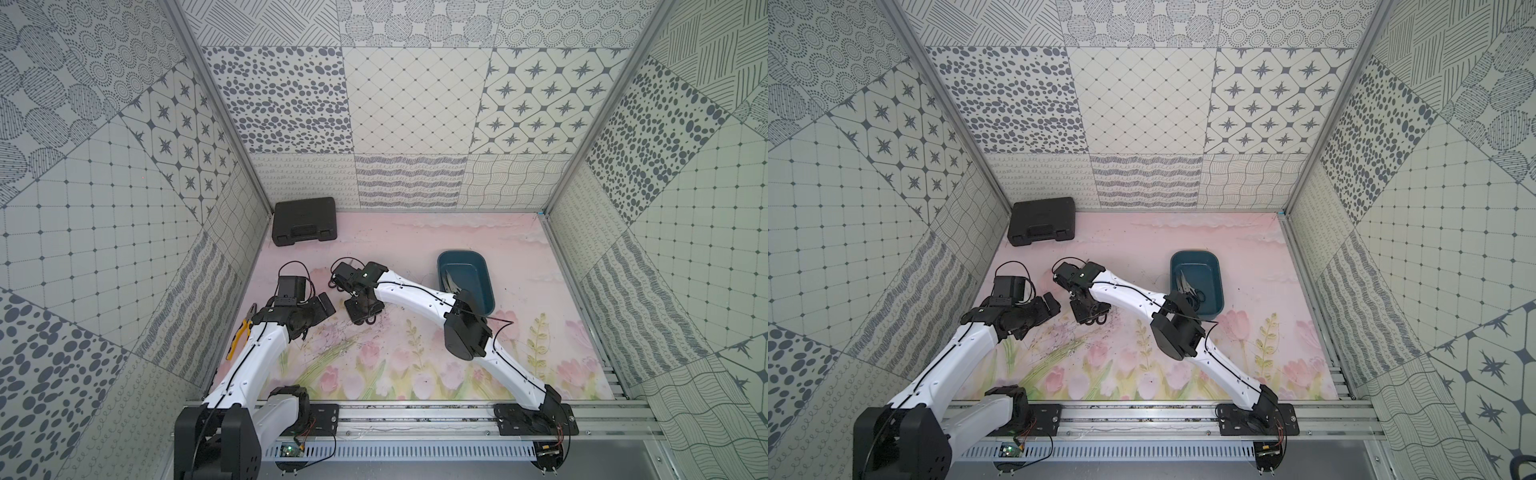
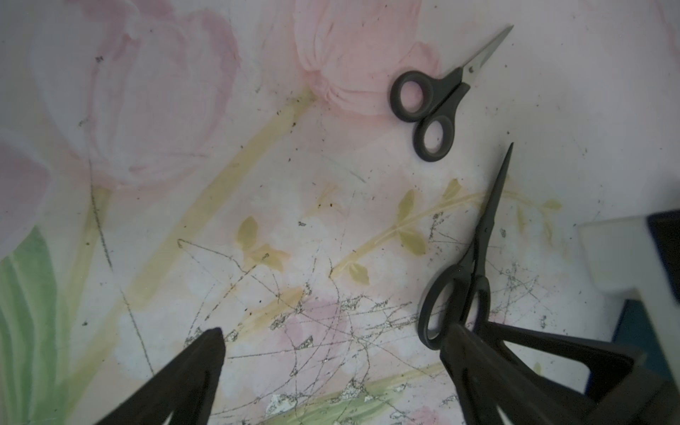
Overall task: Put the scissors into the storage box
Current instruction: Pick up the scissors from the center of the board, then place the scissors in the storage box.
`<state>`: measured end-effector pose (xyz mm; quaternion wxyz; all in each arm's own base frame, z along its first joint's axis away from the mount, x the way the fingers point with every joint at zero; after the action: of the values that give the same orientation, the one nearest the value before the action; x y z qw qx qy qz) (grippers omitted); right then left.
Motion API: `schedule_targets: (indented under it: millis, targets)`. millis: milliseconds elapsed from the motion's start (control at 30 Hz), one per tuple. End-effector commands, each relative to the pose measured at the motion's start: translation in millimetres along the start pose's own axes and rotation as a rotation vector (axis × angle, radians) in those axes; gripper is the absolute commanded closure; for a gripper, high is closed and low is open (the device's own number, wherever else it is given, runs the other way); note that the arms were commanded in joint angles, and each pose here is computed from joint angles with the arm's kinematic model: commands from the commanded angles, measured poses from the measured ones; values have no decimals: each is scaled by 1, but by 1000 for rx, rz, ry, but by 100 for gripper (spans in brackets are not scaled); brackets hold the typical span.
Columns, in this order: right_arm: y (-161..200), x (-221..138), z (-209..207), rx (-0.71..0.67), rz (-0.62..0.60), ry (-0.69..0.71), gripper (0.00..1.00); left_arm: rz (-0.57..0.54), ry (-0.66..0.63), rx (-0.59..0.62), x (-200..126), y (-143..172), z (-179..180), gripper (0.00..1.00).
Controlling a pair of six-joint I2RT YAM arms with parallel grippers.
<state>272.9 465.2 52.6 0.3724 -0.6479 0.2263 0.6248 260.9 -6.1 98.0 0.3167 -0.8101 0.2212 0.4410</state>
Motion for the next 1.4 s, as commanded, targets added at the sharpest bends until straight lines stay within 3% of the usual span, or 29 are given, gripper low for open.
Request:
schedule_targets:
  millis: [0, 200, 533, 667, 733, 1000, 1367]
  targets:
    - [-5, 9, -11, 42, 2, 29, 55, 1, 88, 7, -4, 0, -14, 1]
    - [-1, 34, -24, 75, 53, 53, 61, -4, 105, 11, -7, 0, -16, 1]
    - [36, 58, -90, 128, 213, 210, 86, -15, 138, 11, -13, -1, -21, 1]
    - [50, 57, -112, 165, 227, 183, 93, -1, 242, 56, -17, 0, -40, 1]
    - [46, 46, -115, 162, 187, 161, 100, 24, 313, 81, -20, 4, -54, 1]
    - [18, -17, -107, 76, 6, 17, 100, 67, 503, 218, -33, 21, -103, 1]
    - [12, -101, -149, 154, -169, -50, 100, 69, 701, 369, -60, 37, -153, 1]
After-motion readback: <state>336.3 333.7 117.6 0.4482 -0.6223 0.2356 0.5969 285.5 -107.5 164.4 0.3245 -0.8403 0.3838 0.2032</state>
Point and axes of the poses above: each gripper's point midway between its finger pads, its own x axis out along the fingers, its own z axis along the line the jaws close on, y = z × x, the point moved 1 cm from there along -x, back along the fingers, and after that the axes turned 11 degrees about -x, right-handed, at the moved point
